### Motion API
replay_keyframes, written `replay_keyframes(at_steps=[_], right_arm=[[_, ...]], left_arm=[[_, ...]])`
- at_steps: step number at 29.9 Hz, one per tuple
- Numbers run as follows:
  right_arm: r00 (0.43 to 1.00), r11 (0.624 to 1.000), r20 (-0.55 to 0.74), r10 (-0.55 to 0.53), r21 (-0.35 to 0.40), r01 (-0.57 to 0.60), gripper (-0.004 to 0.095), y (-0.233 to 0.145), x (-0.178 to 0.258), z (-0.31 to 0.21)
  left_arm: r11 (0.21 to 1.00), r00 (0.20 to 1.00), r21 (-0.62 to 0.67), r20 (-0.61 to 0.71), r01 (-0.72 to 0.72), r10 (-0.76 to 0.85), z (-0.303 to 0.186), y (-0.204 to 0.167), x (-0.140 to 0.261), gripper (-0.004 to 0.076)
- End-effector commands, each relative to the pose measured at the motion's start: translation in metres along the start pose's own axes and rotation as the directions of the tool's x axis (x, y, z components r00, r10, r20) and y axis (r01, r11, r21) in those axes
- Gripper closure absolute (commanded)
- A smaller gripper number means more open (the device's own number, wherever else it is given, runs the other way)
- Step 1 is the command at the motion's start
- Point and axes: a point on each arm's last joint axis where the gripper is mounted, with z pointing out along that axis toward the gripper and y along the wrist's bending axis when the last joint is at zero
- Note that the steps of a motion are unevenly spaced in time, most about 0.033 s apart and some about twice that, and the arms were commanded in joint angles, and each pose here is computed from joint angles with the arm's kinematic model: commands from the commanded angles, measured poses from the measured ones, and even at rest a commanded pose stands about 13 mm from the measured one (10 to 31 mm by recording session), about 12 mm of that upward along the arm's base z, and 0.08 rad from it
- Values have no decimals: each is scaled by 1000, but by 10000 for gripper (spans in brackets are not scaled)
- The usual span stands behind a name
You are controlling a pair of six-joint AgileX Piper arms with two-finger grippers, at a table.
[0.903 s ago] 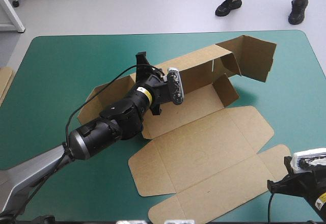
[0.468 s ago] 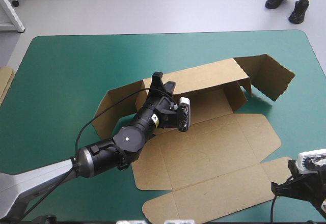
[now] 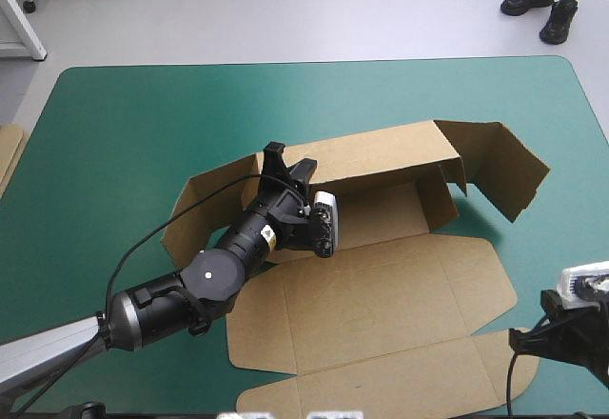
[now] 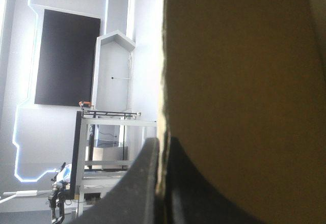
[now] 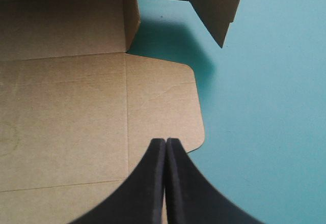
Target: Fold the box
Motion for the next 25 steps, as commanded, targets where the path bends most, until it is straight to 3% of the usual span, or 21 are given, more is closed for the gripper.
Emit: replay_keyframes(at_steps=[1, 7, 18, 25], right_arm=[[999, 1000, 49, 5, -15, -4, 922, 5, -29, -1], [997, 1000, 76, -10, -14, 11, 922, 10, -71, 5], [990, 991, 58, -132, 1, 132, 923, 26, -172, 27], [991, 991, 30, -130, 27, 129, 923, 32, -230, 64]], left_arm=[[986, 998, -157, -36, -48, 43, -15, 26, -4, 734], [975, 997, -214, -42, 52, -62, -26, 21, -22, 734], [975, 989, -220, -135, 31, -61, -17, 5, -28, 734], [974, 988, -221, -129, 59, -89, -17, 4, -28, 734]])
